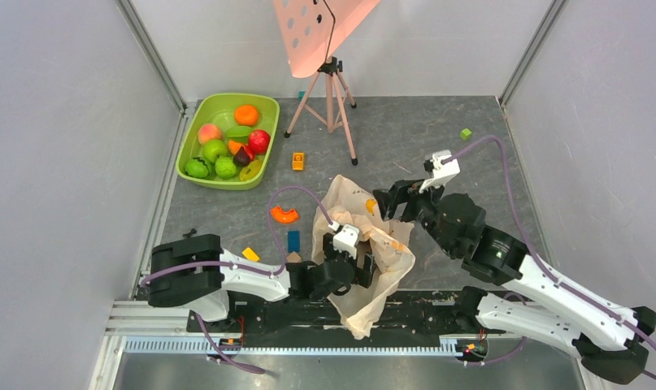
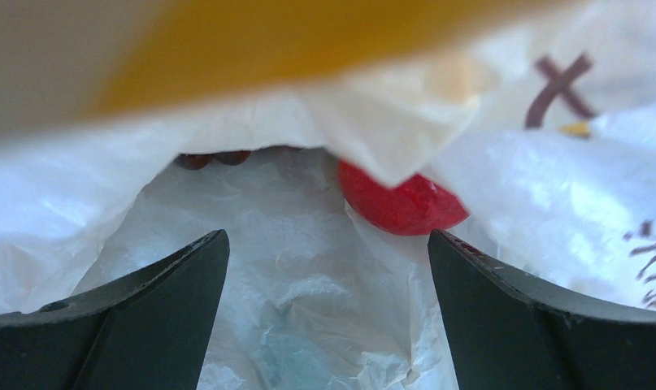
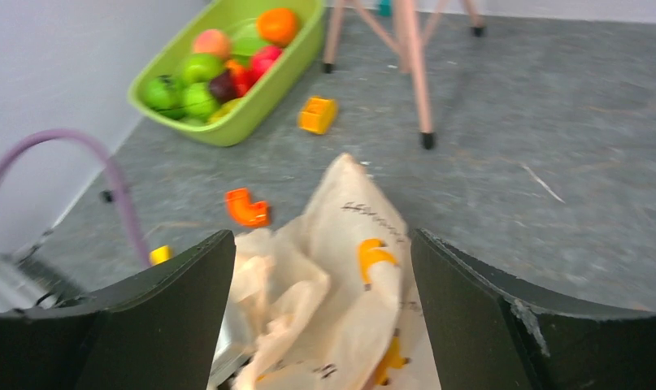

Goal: Take the fake fruits out of the plastic bag
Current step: Take out the fake fruit from the plastic bag.

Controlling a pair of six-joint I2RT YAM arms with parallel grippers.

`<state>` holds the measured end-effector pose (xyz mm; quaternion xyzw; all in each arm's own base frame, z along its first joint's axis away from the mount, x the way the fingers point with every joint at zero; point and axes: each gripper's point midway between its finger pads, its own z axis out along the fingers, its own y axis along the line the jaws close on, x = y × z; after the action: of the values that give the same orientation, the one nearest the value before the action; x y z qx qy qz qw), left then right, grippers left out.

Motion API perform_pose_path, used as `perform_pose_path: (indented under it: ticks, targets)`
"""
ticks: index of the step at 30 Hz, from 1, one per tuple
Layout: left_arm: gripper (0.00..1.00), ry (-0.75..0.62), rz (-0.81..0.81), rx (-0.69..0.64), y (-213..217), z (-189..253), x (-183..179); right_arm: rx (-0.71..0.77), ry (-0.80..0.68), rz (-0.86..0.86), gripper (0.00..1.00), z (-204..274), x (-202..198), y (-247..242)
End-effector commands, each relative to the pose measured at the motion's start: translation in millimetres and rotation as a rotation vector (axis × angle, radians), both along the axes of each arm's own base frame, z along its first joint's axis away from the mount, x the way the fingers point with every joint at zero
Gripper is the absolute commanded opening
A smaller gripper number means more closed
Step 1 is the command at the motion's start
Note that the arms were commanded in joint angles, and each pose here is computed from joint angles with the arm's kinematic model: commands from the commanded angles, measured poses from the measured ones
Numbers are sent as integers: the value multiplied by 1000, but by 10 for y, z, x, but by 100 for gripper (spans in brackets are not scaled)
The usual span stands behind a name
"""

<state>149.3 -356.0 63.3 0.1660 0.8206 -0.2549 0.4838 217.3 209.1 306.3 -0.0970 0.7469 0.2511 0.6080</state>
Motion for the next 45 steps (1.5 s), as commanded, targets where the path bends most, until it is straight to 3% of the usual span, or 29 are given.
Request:
perform_pose_path:
  ticks: [1,5,11,20,26,36,45]
  targets:
    - [98,-40,-14,-48,-83,162,34,-94,102,-190,83,-346,239,-320]
    - [99,-44,-28,-46,-108,149,24,-119,196,-297,83,-791,386,-619]
    - [100,-59,-61,-29,-173,114,6,-105,380,-361,67,-1704,572,-1094]
    - [100,-83,-90,-36,-329,157,13,-86,498,-235,44,-2414,502,-953]
    - [100,-90,-106,-34,-476,163,29,-12,513,-105,36,-2510,354,-729]
    - [100,-63,-93,-5,-548,-11,110,57,580,177,35,-2592,-3,-338]
    - [100,-53,-73,7,-481,-71,266,149,582,405,27,-2446,-279,-72]
